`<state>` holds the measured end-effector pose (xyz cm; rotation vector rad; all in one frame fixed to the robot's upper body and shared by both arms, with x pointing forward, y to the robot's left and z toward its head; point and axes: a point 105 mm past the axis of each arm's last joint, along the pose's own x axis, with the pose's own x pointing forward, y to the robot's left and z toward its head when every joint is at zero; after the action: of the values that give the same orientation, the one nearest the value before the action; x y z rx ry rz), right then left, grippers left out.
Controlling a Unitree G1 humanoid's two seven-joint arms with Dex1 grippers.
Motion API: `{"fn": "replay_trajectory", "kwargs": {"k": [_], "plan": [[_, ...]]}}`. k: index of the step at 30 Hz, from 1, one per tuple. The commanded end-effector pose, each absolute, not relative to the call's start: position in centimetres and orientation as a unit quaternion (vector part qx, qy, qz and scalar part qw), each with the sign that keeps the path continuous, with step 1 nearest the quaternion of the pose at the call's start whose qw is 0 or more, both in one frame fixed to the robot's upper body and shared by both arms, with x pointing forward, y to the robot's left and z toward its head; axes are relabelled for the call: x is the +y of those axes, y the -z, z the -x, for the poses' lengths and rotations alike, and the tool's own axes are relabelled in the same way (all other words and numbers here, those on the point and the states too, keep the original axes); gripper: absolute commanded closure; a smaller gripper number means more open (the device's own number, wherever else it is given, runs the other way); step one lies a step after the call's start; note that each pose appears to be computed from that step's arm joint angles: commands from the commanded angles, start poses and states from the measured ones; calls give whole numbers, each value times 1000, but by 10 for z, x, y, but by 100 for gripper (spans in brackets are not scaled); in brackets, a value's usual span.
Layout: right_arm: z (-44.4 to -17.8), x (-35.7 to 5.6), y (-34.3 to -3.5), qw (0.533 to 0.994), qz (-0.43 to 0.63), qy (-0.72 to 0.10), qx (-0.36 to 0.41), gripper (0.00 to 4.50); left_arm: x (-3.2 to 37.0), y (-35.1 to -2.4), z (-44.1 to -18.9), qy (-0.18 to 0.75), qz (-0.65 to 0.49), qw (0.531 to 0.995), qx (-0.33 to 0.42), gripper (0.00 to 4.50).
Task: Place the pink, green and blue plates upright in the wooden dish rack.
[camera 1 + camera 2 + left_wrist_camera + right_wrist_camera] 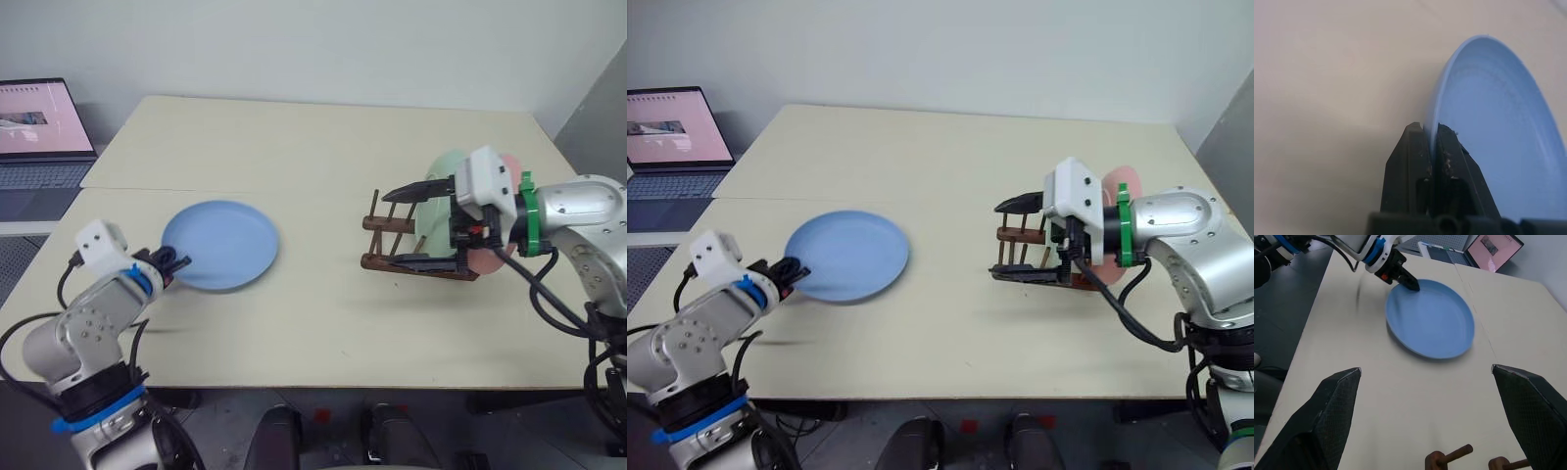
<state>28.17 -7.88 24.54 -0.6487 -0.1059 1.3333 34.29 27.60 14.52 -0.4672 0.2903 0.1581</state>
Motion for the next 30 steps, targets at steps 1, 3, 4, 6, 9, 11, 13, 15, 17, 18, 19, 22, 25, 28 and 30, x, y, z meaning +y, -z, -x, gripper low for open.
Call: {"fn": "replay_trajectory", "kwargs": {"k": [1,3,4,6,9,11,13,15,17,18,19,22,25,28,30], "plan": [[-295,-51,-249,734,361,-566,-105,0,245,-190,-360,-42,242,966,81,447],[-303,-41,-246,734,383,-549,-118,0,233,-199,-366,-34,251,965,71,447],[-307,-36,-243,729,401,-540,-124,0,226,-205,-369,-27,254,965,66,447],[-314,-24,-238,720,431,-526,-136,0,211,-215,-375,-14,259,964,59,447],[-323,-4,-232,699,485,-499,-163,0,193,-225,-379,4,267,962,52,447],[-327,6,-225,683,513,-489,-175,0,189,-229,-379,9,265,963,48,447],[-331,12,-222,669,539,-477,-185,0,186,-231,-379,12,269,962,48,447],[-335,20,-220,667,548,-469,-188,0,184,-231,-378,14,271,961,49,447],[-340,26,-218,666,556,-457,-193,0,182,-231,-377,17,272,961,51,447],[-342,27,-217,664,562,-453,-194,18,181,-230,-377,19,272,961,52,449],[-344,27,-216,664,566,-449,-194,37,180,-230,-376,21,271,961,53,450],[-348,27,-214,661,574,-445,-191,130,180,-229,-376,22,272,960,55,450],[-350,29,-213,657,579,-443,-191,241,179,-227,-374,24,272,960,60,450],[-350,30,-214,657,579,-443,-193,352,180,-224,-374,19,271,960,65,450],[-347,31,-214,660,570,-450,-192,422,180,-223,-374,26,271,960,68,450]]}}
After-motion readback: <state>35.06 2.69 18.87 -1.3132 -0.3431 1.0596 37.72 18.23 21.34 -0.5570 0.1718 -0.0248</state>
